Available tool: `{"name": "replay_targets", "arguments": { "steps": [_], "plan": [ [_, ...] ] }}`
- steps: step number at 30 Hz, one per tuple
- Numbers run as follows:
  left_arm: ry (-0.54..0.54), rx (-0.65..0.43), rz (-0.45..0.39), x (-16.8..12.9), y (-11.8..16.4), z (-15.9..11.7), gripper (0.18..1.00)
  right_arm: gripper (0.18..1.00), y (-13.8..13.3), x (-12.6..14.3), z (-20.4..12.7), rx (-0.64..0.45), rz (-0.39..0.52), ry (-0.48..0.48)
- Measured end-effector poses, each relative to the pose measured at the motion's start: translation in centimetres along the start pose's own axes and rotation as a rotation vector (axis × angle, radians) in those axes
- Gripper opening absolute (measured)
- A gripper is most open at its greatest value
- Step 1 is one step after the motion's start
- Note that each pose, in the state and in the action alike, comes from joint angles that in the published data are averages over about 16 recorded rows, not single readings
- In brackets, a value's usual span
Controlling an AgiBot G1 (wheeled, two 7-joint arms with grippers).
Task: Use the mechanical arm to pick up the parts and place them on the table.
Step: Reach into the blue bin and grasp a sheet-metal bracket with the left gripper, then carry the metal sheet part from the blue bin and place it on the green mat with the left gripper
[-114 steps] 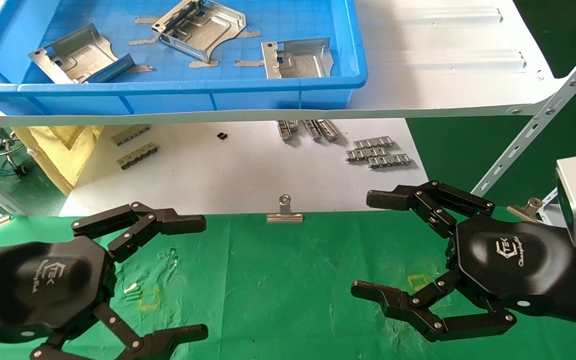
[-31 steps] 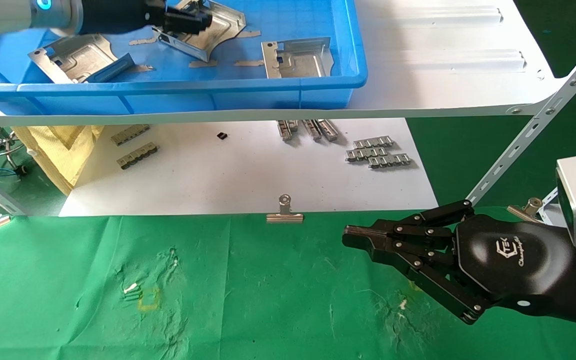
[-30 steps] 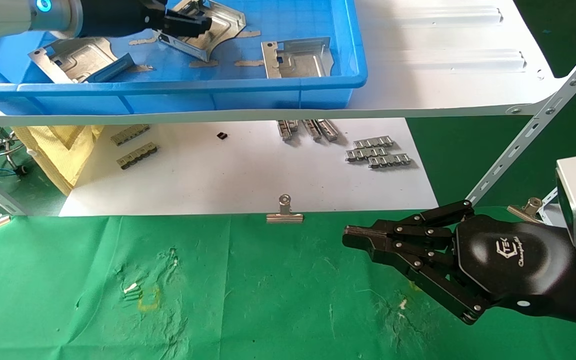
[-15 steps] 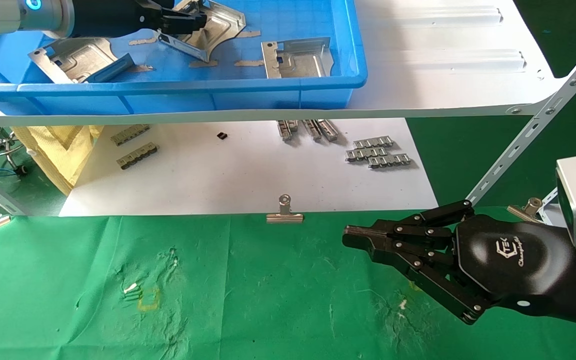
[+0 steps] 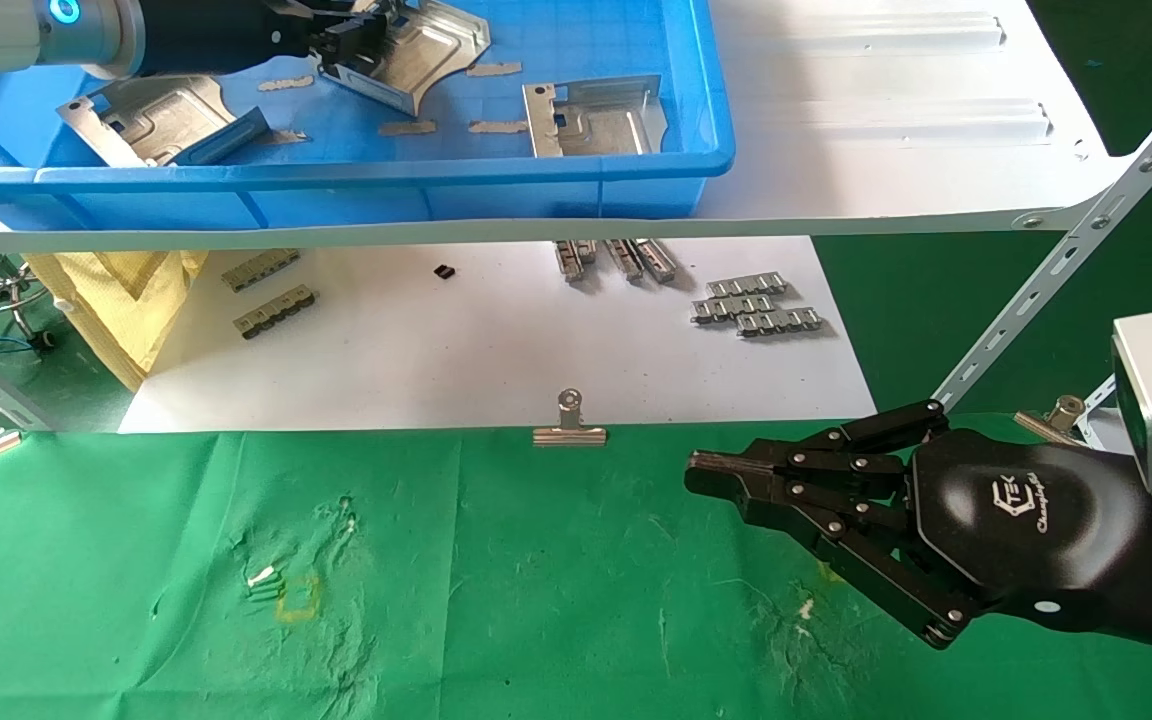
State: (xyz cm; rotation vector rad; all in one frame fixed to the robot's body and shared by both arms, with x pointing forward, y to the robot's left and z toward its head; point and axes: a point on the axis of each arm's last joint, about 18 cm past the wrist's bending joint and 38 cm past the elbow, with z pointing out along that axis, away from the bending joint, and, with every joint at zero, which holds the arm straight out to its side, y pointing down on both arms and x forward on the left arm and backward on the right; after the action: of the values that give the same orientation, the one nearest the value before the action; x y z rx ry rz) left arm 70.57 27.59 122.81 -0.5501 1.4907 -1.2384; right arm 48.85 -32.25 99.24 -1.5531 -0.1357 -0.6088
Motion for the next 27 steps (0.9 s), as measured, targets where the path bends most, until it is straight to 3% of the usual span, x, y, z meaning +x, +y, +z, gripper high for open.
{"name": "replay_targets", "arguments": {
  "steps": [7,13,19,27],
  "plan": [
    [0.046,0.045,0.012,-0.1,-1.1,-1.1,0.308,0.201,0.0,0.0,0.0,0.0,0.0,0.0],
    [0.156,0.12,0.048,0.2,-2.1,-3.4,0.276,0.233,0.0,0.0,0.0,0.0,0.0,0.0],
    [0.322,0.217,0.131,1.0,-1.8,-7.1,0.273,0.297,0.0,0.0,0.0,0.0,0.0,0.0],
    [0.478,0.35,0.284,1.6,0.7,-12.2,0.273,0.445,0.0,0.0,0.0,0.0,0.0,0.0]
  ]
}}
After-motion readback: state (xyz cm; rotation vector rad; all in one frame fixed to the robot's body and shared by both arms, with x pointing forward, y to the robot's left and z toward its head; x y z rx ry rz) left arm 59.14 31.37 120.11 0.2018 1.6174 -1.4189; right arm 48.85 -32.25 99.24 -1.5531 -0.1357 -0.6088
